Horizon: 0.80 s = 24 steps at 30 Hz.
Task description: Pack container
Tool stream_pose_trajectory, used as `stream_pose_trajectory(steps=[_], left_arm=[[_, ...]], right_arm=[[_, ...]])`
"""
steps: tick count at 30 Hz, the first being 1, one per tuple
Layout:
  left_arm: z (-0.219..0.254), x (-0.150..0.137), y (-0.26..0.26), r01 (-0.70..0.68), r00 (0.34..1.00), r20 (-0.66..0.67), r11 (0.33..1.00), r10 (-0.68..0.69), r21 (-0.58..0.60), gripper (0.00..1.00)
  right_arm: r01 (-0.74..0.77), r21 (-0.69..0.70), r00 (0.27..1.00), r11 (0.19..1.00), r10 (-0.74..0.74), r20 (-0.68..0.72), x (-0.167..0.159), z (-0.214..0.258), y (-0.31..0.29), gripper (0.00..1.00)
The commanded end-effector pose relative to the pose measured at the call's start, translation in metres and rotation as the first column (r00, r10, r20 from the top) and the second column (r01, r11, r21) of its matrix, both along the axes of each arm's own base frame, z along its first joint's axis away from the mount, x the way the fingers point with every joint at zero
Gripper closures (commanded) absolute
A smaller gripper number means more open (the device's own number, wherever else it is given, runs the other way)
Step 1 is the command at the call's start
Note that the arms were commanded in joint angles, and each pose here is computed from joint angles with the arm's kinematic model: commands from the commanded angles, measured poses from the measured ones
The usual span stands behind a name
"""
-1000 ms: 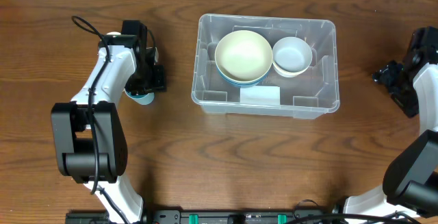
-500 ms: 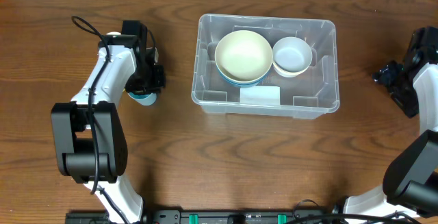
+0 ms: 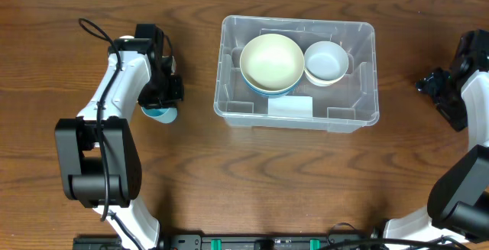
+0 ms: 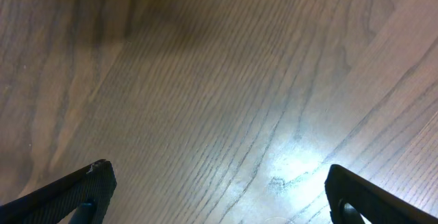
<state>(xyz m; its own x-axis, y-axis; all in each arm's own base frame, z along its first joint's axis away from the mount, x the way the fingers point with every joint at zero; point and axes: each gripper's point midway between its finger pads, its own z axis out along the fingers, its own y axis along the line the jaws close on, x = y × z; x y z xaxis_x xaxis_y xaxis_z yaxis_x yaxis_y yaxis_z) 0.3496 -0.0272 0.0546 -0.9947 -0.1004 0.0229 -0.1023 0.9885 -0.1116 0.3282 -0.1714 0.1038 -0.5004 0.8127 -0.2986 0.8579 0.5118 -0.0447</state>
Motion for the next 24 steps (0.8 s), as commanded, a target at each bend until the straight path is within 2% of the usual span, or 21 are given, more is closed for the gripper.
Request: stream_pose_trajectory(steps=[1, 6, 12, 16, 19, 21, 24], left_arm=[[0.014, 0.0, 0.0, -0.014, 1.0, 0.009, 1.0, 0.014, 0.0, 0.94], [0.049, -0.001, -0.003, -0.006, 0.998, 0.06, 1.0, 0.006, -0.007, 0.94], [0.126, -0.007, -0.023, 0.049, 0.967, 0.252, 0.999, -0.043, -0.017, 0.94], [0.189, -0.016, -0.047, 0.094, 0.891, 0.45, 0.994, -0.064, -0.046, 0.94], [0.231, -0.022, -0.067, 0.129, 0.805, 0.591, 0.988, -0.057, -0.08, 0.94], [0.25, -0.027, -0.08, 0.173, 0.755, 0.652, 0.981, -0.074, -0.09, 0.94], [0.262, -0.032, -0.1, 0.237, 0.716, 0.69, 0.967, -0.109, -0.093, 0.94]], right_arm=[[0.021, -0.005, 1.0, 1.0, -0.021, -0.005, -0.002, -0.001, -0.003, 0.01], [0.021, -0.005, 1.0, 1.0, -0.021, -0.005, -0.002, -0.001, -0.003, 0.01], [0.021, -0.005, 1.0, 1.0, -0.021, -0.005, -0.002, -0.001, -0.003, 0.01], [0.021, -0.005, 1.0, 1.0, -0.021, -0.005, -0.002, -0.001, -0.003, 0.01], [0.021, -0.005, 1.0, 1.0, -0.021, -0.005, -0.002, -0.001, -0.003, 0.01], [0.021, -0.005, 1.0, 1.0, -0.021, -0.005, -0.002, -0.001, -0.003, 0.01], [0.021, -0.005, 1.0, 1.0, -0.021, -0.005, -0.002, -0.001, -0.003, 0.01]])
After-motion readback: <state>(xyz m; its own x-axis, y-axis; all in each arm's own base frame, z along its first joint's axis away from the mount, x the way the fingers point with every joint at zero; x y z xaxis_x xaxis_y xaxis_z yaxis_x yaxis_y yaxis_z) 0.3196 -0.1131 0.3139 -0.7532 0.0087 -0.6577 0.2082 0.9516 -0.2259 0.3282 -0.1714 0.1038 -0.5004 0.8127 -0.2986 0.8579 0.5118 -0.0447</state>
